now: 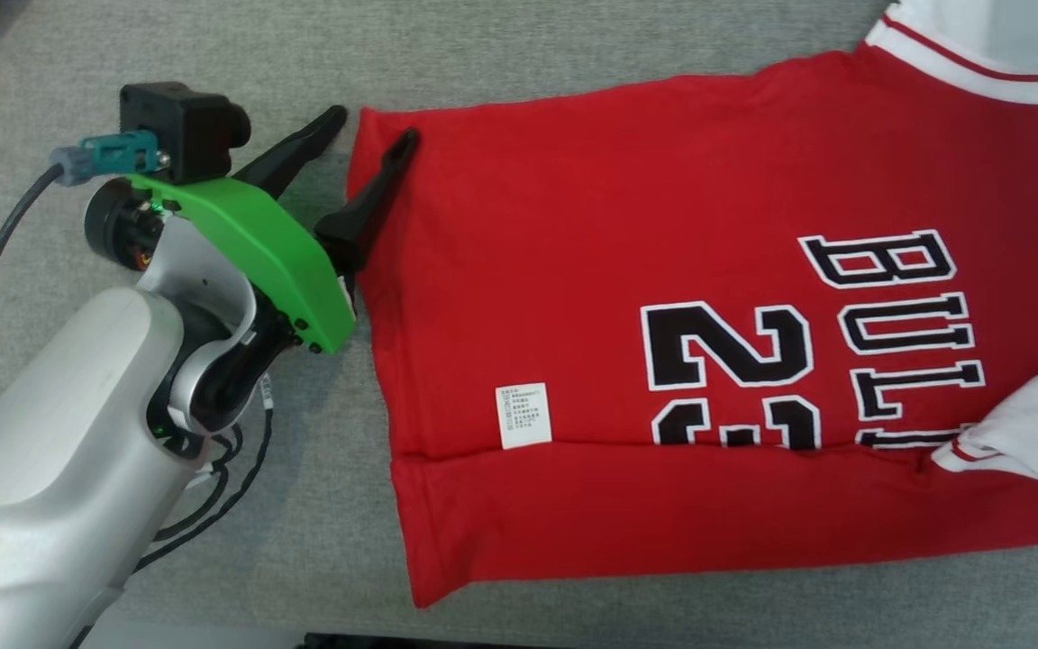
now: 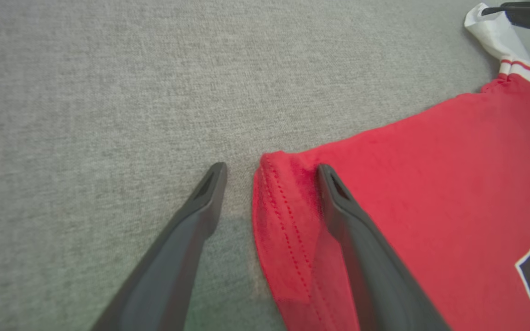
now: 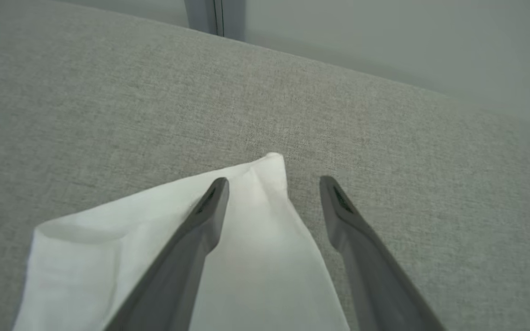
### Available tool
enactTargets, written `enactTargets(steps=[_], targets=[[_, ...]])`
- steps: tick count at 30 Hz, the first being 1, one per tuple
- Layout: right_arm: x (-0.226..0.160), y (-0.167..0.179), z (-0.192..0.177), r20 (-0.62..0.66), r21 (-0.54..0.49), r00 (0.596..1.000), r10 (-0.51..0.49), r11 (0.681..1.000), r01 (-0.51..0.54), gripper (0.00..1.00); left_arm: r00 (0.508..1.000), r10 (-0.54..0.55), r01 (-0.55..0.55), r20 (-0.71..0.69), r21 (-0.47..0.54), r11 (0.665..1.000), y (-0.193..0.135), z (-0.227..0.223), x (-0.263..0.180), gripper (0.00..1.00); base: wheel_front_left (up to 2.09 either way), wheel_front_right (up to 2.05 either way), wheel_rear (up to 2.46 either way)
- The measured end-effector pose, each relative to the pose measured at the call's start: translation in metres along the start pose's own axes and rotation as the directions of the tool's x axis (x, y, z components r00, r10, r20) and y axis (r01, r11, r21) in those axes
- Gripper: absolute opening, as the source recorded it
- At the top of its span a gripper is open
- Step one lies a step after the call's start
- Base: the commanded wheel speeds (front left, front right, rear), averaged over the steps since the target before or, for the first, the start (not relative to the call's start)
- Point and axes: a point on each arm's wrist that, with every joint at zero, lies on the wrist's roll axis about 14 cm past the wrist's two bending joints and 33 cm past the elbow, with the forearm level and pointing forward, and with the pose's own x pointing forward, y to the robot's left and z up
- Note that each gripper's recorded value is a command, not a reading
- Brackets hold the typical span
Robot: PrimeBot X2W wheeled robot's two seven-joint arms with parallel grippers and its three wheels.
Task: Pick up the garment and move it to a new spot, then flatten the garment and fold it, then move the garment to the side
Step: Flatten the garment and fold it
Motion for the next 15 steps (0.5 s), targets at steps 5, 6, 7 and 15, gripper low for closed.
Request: enactTargets(steps=[5, 6, 7, 15], targets=[[0.027, 0.018, -0.016, -0.057, 0.02, 0.998, 0.036, 0.999, -0.035, 1.0, 1.0, 0.008, -0.008, -0.023, -0.002, 1.0, 0.007, -0.005, 0.002, 1.0, 0.0, 0.0, 0.0], [0.03, 0.02, -0.018, -0.063, 0.023, 0.997, 0.041, 0.999, -0.039, 1.0, 1.0, 0.007, -0.007, -0.027, 0.0, 1.0, 0.008, -0.005, 0.003, 1.0, 0.0, 0.0, 0.0], [0.032, 0.021, -0.019, -0.065, 0.025, 0.997, 0.043, 0.999, -0.042, 1.0, 0.999, 0.007, -0.007, -0.031, 0.002, 1.0, 0.009, -0.006, 0.003, 1.0, 0.0, 0.0, 0.0], [0.033, 0.023, -0.021, -0.079, 0.052, 0.995, 0.068, 0.997, -0.064, 0.36, 0.998, -0.024, 0.025, -0.064, 0.021, 0.999, 0.006, -0.008, 0.009, 0.75, 0.0, 0.0, 0.0]])
